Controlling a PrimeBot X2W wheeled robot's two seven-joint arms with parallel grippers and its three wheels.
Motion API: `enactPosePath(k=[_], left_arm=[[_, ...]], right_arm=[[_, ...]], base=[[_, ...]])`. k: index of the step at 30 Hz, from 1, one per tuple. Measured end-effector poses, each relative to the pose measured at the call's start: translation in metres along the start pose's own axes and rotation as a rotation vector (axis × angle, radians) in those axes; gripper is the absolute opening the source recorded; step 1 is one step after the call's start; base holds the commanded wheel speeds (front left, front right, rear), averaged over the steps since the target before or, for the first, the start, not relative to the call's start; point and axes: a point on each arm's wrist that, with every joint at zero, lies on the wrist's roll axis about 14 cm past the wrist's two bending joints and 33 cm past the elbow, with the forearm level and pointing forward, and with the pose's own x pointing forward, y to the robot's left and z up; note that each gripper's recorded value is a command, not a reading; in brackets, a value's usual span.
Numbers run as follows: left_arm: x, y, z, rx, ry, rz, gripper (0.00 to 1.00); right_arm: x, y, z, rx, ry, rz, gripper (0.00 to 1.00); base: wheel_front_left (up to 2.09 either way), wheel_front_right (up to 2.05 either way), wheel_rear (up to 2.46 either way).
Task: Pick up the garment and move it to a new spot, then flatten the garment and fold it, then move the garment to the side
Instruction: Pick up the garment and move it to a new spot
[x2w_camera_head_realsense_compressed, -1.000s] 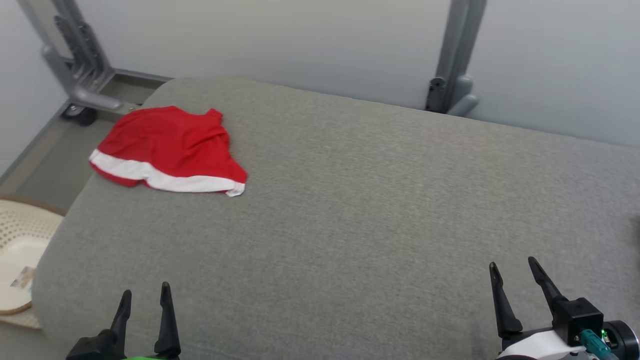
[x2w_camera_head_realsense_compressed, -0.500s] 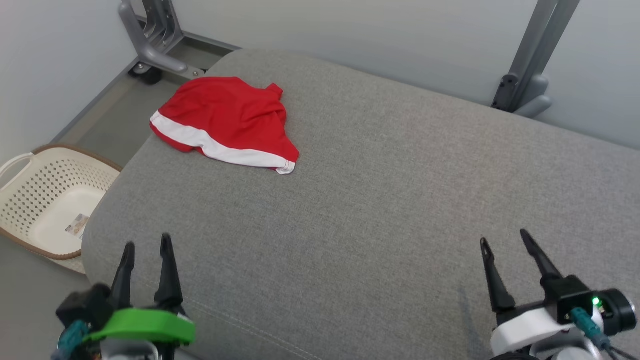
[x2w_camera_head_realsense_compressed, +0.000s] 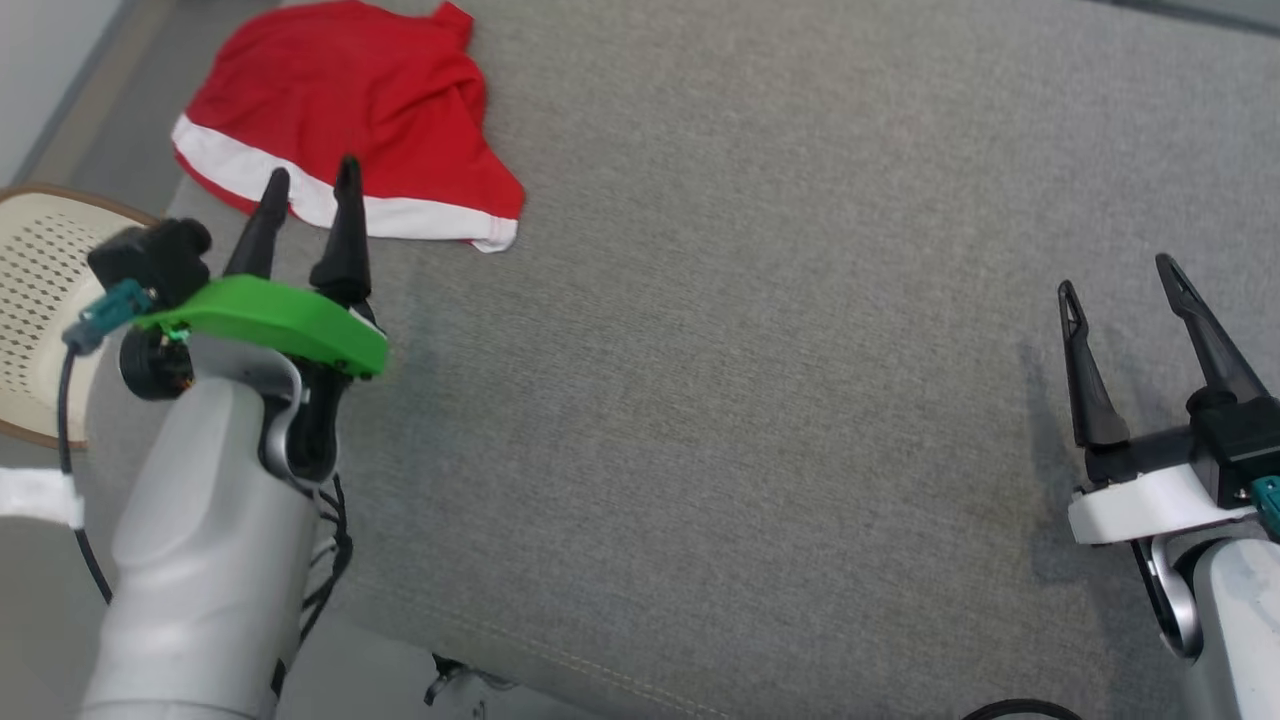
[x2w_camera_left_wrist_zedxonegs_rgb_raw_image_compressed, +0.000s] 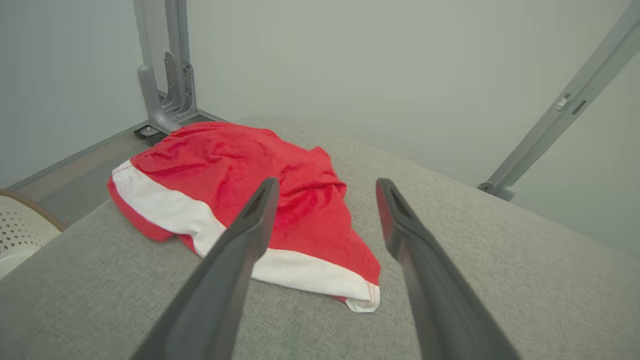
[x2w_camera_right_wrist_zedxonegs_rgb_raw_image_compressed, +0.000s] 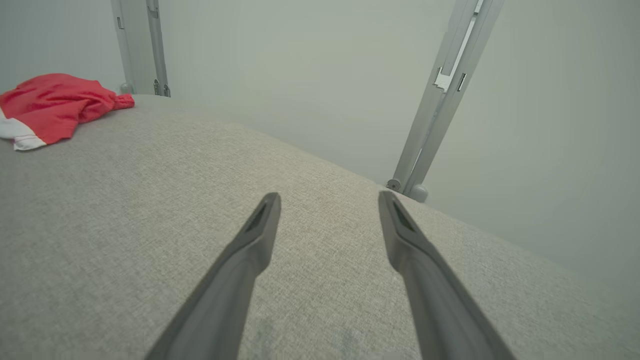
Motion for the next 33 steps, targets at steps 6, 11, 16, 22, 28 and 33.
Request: enactPosePath(k=[6, 11, 16, 22, 28, 33], left_arm=[[0.037, 0.015, -0.06, -0.019, 0.2, 0.066, 1.0], [0.047, 0.023, -0.127, -0.029, 0.378, 0.121, 1.0], [0.064, 0.022, -0.154, -0.046, 0.407, 0.148, 1.0], [0.073, 0.014, -0.167, -0.024, 0.425, 0.114, 0.0], [0.07, -0.021, -0.142, -0.041, 0.327, -0.008, 0.0], [0.048, -0.082, -0.106, -0.015, 0.223, -0.23, 0.0]], right_arm=[[-0.008, -0.011, -0.044, 0.014, 0.08, -0.01, 1.0], [-0.027, -0.028, -0.072, -0.003, 0.15, -0.035, 1.0], [-0.055, -0.059, -0.086, -0.026, 0.213, -0.122, 1.0], [-0.076, -0.068, -0.096, -0.01, 0.266, -0.175, 1.0], [-0.082, -0.05, -0.09, 0.063, 0.276, -0.191, 1.0], [-0.085, -0.03, -0.067, 0.131, 0.244, -0.201, 1.0]], base=[[0.0, 0.0, 0.0], [0.0, 0.0, 0.0], [0.0, 0.0, 0.0], [0.0, 0.0, 0.0], [0.0, 0.0, 0.0], [0.0, 0.0, 0.0]])
